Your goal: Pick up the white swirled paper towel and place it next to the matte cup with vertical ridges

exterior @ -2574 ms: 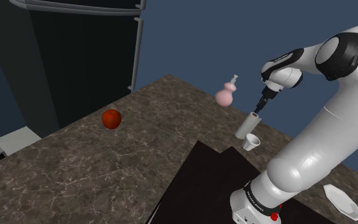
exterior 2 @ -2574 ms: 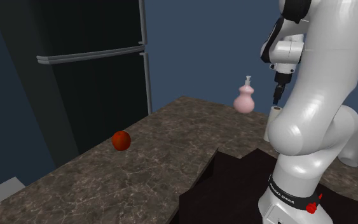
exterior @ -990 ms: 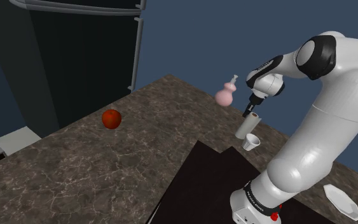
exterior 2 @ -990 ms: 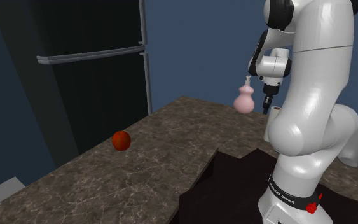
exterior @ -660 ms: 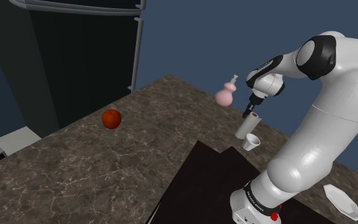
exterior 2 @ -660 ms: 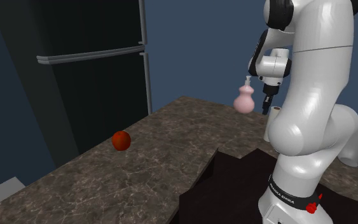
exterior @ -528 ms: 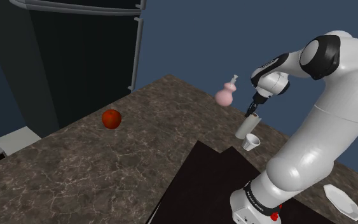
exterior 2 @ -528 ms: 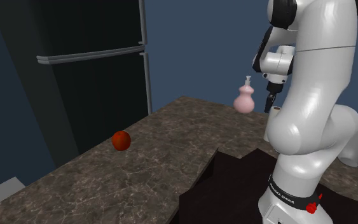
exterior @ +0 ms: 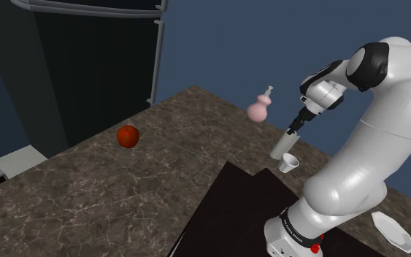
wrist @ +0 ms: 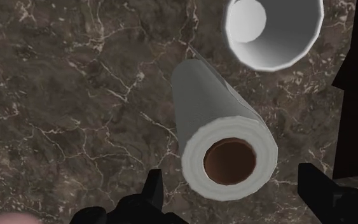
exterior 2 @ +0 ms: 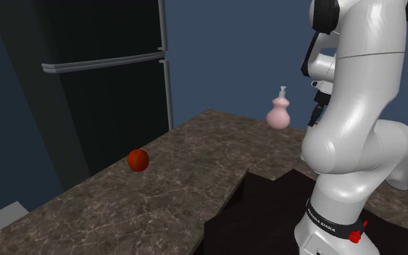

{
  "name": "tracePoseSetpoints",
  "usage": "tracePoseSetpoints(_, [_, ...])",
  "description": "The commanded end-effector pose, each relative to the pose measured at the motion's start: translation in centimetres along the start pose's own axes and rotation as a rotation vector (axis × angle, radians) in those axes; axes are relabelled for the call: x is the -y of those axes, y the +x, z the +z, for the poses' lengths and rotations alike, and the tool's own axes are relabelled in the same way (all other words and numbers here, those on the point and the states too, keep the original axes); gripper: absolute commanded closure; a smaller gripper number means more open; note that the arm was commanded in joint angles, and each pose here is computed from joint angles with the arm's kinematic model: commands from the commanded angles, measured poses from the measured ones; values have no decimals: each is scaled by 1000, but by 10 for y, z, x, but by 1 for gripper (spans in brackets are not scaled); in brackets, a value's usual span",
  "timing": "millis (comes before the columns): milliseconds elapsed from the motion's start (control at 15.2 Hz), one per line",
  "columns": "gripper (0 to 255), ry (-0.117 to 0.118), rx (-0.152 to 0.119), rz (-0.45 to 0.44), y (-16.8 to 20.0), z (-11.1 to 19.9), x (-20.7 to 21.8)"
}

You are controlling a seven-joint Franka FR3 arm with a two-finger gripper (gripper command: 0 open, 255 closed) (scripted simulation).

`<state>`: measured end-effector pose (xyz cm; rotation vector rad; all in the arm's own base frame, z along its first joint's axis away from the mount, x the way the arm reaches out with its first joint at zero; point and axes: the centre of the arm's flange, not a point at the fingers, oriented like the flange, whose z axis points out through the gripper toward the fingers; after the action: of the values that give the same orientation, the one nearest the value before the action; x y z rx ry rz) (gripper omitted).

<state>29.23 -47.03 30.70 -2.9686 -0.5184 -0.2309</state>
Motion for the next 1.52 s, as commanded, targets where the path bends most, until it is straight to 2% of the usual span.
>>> tracePoseSetpoints(0, [0,0,-1,0,-1,11,-1])
tracePoseSetpoints(132, [0,0,-1,0,-1,19,-1])
tracePoseSetpoints(594, [0,0,-1,0,-1,19,-1])
tracePoseSetpoints(660, [255,0,-1,0,-1,19,-1])
tracePoseSetpoints(1254, [255,0,-1,0,-1,19,-1])
tracePoseSetpoints(1452, [255,0,-1,0,2,4,0])
